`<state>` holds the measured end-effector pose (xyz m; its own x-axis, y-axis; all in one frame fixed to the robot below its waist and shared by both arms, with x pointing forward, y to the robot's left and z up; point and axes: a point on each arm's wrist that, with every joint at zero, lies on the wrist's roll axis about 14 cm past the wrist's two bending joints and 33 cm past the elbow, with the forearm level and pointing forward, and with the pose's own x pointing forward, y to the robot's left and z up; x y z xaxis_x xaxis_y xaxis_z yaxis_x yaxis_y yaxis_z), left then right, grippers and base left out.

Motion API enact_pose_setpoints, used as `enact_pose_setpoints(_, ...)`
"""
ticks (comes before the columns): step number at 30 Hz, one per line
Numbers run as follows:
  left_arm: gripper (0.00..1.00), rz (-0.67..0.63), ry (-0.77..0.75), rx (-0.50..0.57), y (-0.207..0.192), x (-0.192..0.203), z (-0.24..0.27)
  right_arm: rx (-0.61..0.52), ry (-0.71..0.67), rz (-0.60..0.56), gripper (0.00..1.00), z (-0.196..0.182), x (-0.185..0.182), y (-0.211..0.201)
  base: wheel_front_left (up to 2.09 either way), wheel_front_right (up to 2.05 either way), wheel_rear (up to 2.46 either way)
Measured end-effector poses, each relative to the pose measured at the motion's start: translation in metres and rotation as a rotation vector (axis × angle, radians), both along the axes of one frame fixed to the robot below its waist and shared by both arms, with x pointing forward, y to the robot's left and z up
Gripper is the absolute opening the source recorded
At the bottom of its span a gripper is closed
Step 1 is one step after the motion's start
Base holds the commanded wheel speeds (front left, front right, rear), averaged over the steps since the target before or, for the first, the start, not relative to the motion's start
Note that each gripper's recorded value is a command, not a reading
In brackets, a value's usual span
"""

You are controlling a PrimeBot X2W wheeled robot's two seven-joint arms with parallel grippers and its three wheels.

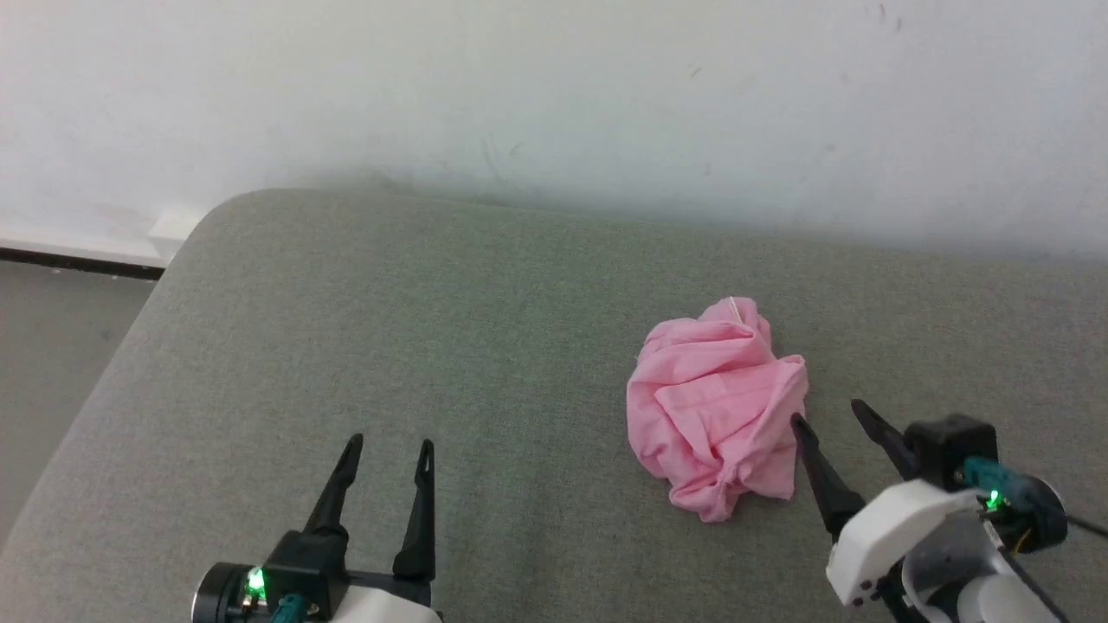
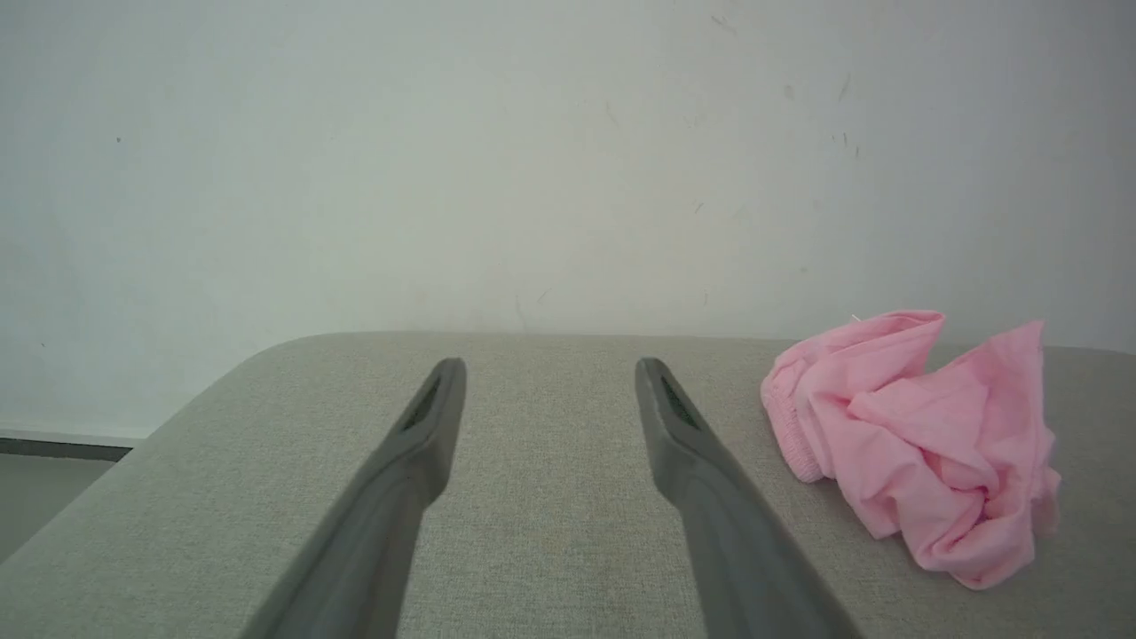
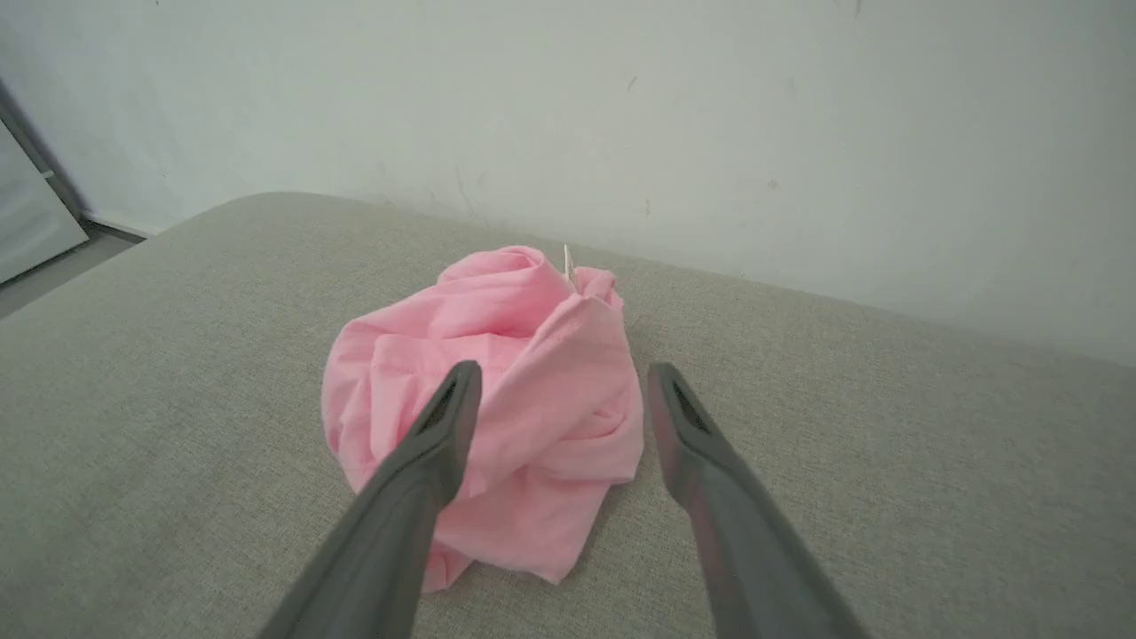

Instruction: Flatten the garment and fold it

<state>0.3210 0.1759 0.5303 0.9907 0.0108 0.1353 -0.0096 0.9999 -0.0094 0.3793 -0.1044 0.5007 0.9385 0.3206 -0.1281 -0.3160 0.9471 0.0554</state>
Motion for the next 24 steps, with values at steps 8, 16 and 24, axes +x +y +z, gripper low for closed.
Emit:
enact_pose_setpoints(8,1.00,0.020,0.031,-0.019,0.000,-0.004,-0.011,-0.095,0.328,0.092,1.00,-0.027,0.026,0.022,0.00,0.00,0.00)
enact_pose_setpoints(16,1.00,0.069,0.035,-0.014,0.014,-0.007,-0.012,-0.183,0.520,0.065,1.00,-0.058,0.044,0.017,0.00,0.00,0.00)
enact_pose_setpoints(24,1.00,0.102,0.054,-0.023,0.021,-0.008,-0.018,-0.198,0.469,0.169,0.00,-0.060,0.045,0.054,0.00,0.00,0.00)
